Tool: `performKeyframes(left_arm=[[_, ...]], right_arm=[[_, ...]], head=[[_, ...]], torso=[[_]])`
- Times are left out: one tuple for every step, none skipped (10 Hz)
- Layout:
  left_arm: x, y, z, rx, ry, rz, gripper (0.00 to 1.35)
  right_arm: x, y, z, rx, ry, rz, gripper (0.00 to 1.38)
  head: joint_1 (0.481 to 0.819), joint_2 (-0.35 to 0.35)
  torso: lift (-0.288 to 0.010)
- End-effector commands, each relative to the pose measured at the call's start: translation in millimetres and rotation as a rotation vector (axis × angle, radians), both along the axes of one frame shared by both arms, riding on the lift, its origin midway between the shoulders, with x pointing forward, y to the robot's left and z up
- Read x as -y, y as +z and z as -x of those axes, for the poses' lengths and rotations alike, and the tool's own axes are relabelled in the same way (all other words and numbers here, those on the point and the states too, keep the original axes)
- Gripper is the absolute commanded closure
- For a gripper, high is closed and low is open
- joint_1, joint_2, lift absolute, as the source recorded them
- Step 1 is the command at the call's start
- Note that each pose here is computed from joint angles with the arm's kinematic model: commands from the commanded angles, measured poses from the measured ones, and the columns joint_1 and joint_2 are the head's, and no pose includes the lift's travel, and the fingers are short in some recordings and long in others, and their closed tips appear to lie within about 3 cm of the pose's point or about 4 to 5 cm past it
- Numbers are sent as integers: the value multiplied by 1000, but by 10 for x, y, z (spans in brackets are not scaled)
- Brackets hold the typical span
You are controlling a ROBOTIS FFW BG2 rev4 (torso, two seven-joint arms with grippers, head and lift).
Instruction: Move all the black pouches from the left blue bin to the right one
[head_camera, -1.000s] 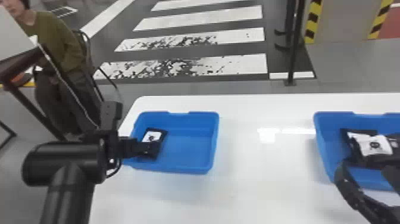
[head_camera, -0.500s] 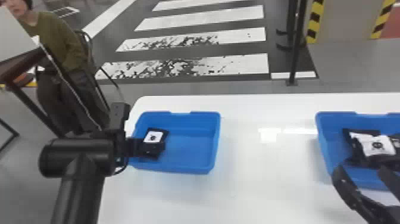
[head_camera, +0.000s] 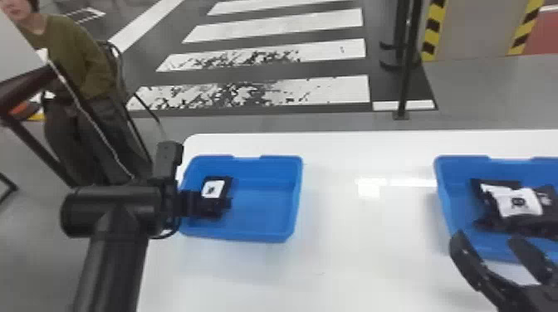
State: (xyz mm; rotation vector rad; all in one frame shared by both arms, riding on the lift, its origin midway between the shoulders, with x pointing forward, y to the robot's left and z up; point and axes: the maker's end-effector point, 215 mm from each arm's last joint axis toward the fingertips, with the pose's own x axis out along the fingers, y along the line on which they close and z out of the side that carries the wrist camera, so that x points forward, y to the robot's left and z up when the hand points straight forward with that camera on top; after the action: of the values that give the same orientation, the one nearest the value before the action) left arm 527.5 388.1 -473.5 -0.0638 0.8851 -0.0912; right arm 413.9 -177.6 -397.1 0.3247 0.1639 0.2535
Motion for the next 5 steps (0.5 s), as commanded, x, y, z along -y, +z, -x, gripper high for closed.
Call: performKeyframes(left_arm=[[48, -48, -10, -19, 0, 17, 559], [41, -121, 17, -34, 11, 33, 828], [64, -153, 17, -35, 1, 28, 815], [73, -141, -30, -6, -20, 10, 820], [13, -77, -104, 37, -33, -19, 914]], right_arm=[[-9, -30, 5, -8, 1, -10, 140], [-9, -18, -5, -6, 0, -12, 145], [-11, -24, -3, -8, 1, -14, 147], [-14, -45, 10, -13, 2, -17, 147], [-21, -53, 13, -17, 4, -23, 147]], head=[[695, 245], [695, 244], [695, 241], [695, 240], [695, 240]], torso=[[-140], [-140], [-140], [-140], [-140]])
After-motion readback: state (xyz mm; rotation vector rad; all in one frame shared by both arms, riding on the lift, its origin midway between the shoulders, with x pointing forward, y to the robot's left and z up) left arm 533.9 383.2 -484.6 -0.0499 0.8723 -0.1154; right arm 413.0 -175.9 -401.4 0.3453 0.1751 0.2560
